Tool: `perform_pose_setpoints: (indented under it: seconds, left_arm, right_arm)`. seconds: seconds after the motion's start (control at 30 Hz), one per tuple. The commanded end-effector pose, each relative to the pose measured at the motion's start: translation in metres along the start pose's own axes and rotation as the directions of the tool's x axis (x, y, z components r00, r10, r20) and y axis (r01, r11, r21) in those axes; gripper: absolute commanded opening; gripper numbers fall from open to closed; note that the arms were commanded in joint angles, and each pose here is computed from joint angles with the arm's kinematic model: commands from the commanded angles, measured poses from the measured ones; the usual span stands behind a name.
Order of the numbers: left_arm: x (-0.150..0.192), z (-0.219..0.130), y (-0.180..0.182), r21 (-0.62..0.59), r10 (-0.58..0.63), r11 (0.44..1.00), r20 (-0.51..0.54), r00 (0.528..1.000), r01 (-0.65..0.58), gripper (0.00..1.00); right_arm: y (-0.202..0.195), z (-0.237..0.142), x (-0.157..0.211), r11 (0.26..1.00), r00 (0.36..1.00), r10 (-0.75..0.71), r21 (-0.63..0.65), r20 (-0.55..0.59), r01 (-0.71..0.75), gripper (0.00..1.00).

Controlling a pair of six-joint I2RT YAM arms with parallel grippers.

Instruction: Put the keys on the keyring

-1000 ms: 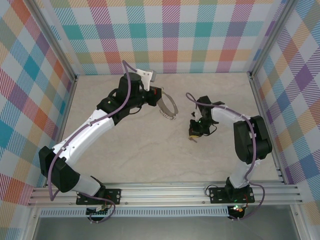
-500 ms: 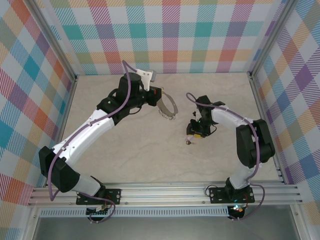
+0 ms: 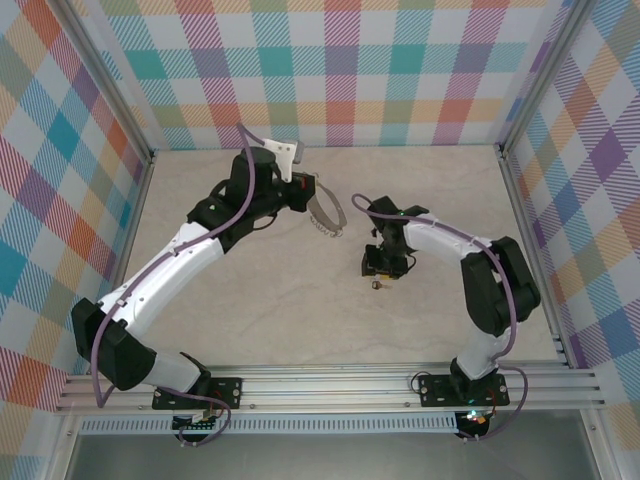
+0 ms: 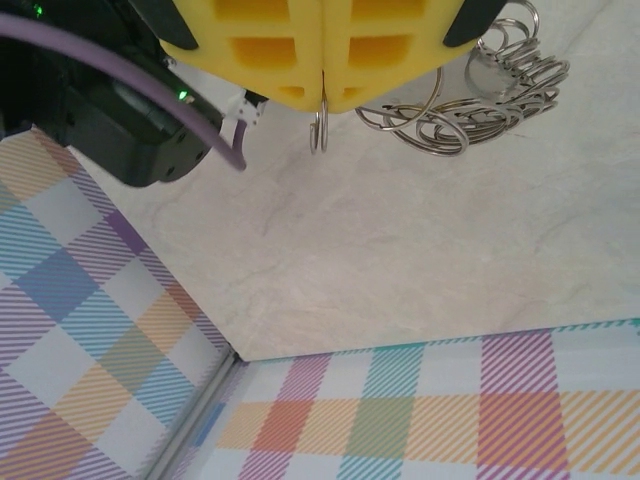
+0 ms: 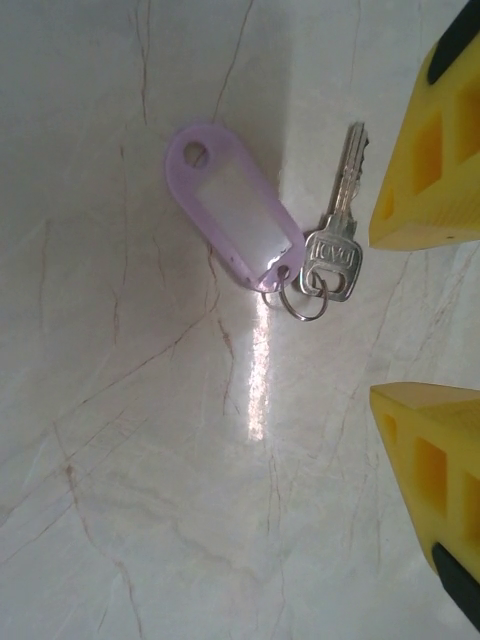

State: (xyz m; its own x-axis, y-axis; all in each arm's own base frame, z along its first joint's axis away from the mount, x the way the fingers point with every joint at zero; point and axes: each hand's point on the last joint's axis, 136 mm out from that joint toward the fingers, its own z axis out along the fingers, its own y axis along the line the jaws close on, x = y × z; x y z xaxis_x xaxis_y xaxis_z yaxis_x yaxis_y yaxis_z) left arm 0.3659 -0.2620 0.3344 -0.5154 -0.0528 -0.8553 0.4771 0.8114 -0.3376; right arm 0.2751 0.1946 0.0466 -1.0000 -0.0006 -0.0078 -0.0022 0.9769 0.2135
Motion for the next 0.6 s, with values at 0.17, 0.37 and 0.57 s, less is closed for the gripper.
perform_pose_setpoints:
  seconds: [0.17, 0.37, 0.57]
  left_arm:
    - [-0.023, -0.021, 0.005, -0.010, 0.011, 1.000, 0.091, 0.996, -0.011, 0.00]
    - [-0.022, -0.023, 0.007, -0.014, 0.008, 1.000, 0.094, 0.996, -0.006, 0.00]
    - [-0.023, -0.024, 0.010, -0.018, 0.004, 1.000, 0.095, 0.995, -0.003, 0.00]
  right_arm:
    - [0.000, 0.014, -0.002, 0.996, 1.000, 0.012, 0.085, -0.021, -0.010, 0.36]
    - [0.001, 0.019, -0.008, 0.994, 1.000, 0.000, 0.105, -0.029, 0.003, 0.35]
    - [0.000, 0.028, -0.009, 0.992, 0.999, -0.002, 0.125, -0.052, 0.008, 0.32]
